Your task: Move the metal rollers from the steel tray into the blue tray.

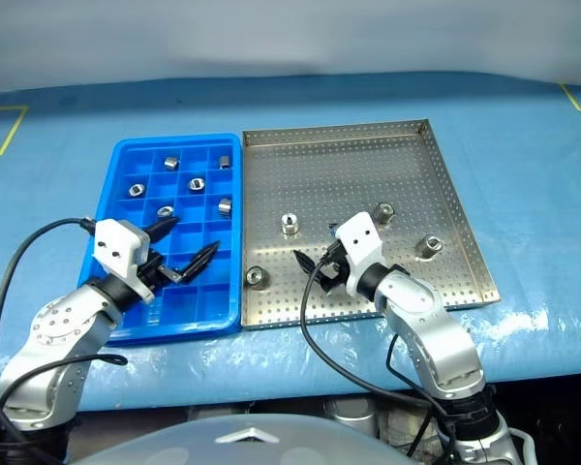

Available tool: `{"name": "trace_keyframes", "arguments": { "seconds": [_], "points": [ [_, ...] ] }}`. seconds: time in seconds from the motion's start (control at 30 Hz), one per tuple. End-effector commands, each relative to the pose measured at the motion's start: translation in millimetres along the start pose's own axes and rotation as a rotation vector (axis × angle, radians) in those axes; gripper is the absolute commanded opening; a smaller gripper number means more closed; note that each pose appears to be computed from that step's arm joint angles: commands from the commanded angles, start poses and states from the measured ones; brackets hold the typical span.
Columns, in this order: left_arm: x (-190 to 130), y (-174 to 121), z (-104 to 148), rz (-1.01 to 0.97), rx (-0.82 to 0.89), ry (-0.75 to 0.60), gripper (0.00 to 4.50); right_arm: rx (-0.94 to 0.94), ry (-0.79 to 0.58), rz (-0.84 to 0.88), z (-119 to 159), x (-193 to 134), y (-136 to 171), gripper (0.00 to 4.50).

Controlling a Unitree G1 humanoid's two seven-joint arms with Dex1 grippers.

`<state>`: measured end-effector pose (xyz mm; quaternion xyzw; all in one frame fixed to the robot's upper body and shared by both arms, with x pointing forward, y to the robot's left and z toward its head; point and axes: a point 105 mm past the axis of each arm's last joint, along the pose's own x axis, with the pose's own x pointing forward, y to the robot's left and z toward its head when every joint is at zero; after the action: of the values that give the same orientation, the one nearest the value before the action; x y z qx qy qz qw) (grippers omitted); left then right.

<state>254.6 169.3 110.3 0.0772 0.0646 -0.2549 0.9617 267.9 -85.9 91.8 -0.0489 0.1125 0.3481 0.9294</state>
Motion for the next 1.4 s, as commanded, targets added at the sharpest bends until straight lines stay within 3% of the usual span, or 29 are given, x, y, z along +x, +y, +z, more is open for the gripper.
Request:
{"name": "trace_keyframes", "arguments": {
  "seconds": [0.03,1.23,1.4],
  "points": [
    [-2,-1,9,0.000,0.027,-0.029,4.49,-0.027,-0.054,0.003,13,-3,1,4.50],
    [0,0,10,-0.014,0.037,-0.023,4.49,-0.024,-0.056,0.014,14,-1,4,4.50],
    [1,-2,23,-0.039,0.038,-0.059,4.49,-0.021,-0.058,0.014,15,0,4,4.50]
  ]
}}
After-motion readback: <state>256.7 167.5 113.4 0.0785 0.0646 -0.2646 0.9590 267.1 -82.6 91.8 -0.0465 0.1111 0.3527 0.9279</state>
